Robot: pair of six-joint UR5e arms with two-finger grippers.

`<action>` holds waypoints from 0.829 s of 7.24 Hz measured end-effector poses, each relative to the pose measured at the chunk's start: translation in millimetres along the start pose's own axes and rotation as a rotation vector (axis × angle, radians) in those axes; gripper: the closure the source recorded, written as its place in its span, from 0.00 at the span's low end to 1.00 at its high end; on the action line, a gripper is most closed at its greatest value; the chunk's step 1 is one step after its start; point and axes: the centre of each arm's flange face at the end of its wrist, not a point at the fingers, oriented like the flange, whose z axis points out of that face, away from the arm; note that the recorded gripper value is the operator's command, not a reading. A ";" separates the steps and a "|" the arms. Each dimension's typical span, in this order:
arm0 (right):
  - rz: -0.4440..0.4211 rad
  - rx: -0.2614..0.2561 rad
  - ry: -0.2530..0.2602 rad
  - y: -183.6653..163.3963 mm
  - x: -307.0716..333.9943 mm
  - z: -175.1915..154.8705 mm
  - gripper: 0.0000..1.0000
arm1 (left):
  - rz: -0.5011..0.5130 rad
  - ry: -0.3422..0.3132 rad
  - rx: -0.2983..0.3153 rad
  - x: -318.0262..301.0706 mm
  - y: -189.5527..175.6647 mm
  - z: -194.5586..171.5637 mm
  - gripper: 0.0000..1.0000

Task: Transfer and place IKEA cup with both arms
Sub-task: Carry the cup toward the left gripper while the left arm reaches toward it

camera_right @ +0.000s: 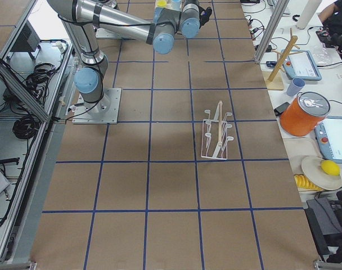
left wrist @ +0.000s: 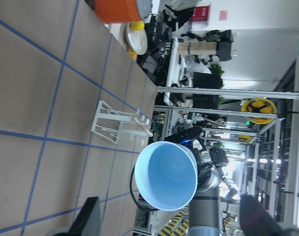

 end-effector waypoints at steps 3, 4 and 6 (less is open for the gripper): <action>0.020 -0.018 0.015 3.9 4.0 11.1 0.80 | 0.271 0.037 -0.014 22.3 30.1 22.3 0.00; 0.027 -0.018 0.017 4.0 4.4 11.3 0.80 | 0.345 0.039 -0.007 30.4 39.2 22.5 0.00; 0.034 -0.018 0.019 4.2 4.7 11.6 0.80 | 0.440 0.042 0.005 23.6 60.7 23.9 0.00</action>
